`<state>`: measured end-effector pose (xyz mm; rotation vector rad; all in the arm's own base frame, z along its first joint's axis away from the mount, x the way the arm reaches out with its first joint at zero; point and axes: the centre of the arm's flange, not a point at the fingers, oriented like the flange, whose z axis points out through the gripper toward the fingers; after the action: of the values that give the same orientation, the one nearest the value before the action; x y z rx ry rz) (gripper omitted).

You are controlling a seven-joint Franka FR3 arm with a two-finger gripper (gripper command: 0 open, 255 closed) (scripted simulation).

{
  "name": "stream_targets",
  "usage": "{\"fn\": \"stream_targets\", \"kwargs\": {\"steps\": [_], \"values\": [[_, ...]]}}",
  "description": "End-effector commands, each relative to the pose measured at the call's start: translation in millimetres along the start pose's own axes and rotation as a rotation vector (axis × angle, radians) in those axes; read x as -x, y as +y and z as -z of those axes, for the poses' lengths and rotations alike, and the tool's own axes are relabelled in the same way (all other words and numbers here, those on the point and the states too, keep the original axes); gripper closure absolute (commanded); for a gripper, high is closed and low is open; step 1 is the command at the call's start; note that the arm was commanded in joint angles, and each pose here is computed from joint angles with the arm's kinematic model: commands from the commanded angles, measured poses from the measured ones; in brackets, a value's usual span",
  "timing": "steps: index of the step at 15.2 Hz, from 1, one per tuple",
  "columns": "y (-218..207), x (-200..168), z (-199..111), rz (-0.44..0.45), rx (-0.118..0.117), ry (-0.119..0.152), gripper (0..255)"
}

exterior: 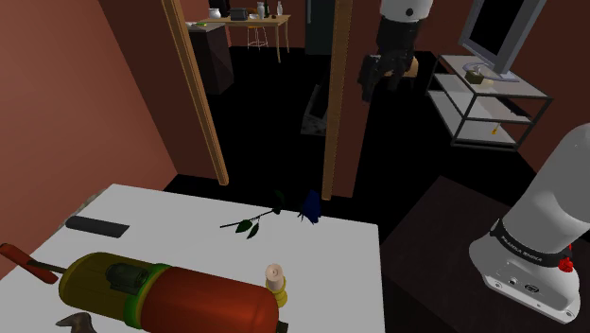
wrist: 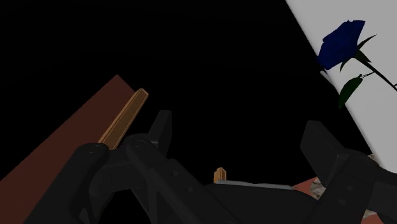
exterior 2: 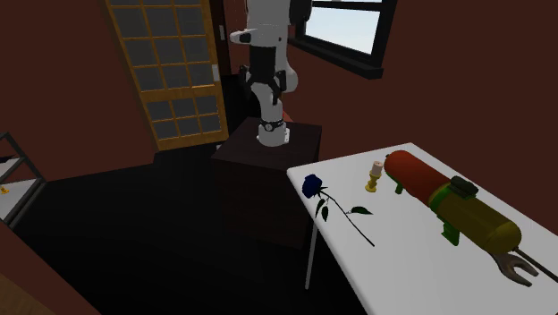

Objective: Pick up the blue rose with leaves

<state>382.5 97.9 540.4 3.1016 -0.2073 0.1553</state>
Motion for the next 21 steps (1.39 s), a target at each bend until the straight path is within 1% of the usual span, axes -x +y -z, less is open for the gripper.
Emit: {"fn": "stream_targets", "kwargs": {"steps": [1,21], "values": [[-19,-8,-19,0.000,-0.002,-0.010,0],[-199,-91,-199,0.002,-0.015,-0.114,0]]}}
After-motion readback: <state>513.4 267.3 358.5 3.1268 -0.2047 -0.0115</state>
